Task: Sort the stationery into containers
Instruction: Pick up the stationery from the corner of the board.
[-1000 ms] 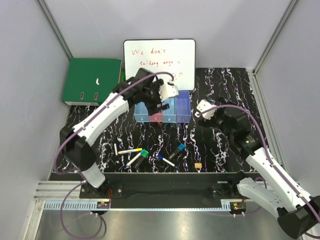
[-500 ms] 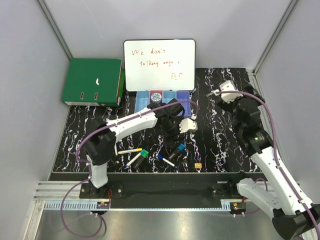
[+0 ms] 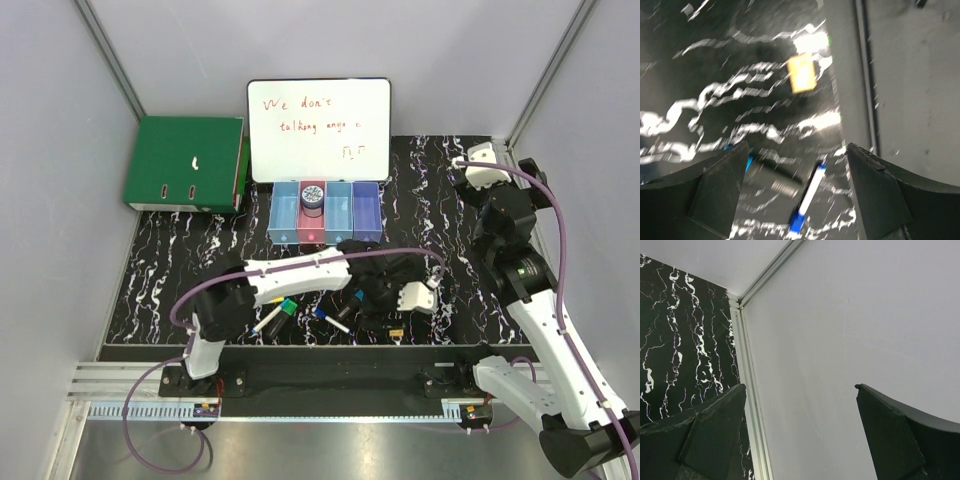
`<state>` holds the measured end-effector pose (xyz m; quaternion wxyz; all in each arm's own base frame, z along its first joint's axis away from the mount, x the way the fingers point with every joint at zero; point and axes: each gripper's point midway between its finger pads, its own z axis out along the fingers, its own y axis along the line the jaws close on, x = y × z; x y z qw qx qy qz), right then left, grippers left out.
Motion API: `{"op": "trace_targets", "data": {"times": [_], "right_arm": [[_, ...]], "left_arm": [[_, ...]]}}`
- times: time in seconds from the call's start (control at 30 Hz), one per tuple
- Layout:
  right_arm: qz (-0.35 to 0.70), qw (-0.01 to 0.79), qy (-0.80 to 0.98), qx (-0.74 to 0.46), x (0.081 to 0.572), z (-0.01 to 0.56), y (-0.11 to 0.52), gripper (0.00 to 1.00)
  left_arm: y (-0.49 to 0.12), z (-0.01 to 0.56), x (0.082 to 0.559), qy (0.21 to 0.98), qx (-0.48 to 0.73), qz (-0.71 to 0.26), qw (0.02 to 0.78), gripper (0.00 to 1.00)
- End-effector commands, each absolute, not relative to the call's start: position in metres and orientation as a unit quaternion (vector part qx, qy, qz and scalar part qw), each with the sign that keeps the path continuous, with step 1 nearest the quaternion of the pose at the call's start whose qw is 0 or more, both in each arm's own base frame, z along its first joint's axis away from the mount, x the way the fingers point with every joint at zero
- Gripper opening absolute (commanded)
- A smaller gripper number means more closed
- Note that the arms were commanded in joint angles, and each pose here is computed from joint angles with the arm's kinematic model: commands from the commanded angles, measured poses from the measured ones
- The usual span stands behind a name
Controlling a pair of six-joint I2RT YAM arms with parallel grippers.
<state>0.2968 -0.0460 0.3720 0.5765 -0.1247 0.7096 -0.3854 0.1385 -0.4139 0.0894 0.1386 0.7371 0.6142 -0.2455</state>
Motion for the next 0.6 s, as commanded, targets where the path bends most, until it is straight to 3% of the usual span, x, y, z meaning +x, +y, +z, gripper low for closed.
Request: {"op": "trace_targets", "data": {"times": [0.0, 0.57], "right_arm": [[-0.389, 0.604, 0.689, -0.090, 0.292, 0.403, -0.051, 1.00], [-0.377, 0.627, 0.676, -0.087, 0.286, 0.419, -0.051, 0.99]], "left_arm": [[-0.438, 0.083, 0.142, 0.619, 0.734, -0.233, 0.156, 0.83], [-0.465, 0.043, 0.146, 0.631, 0.734, -0.196, 0.159, 0.77]]}}
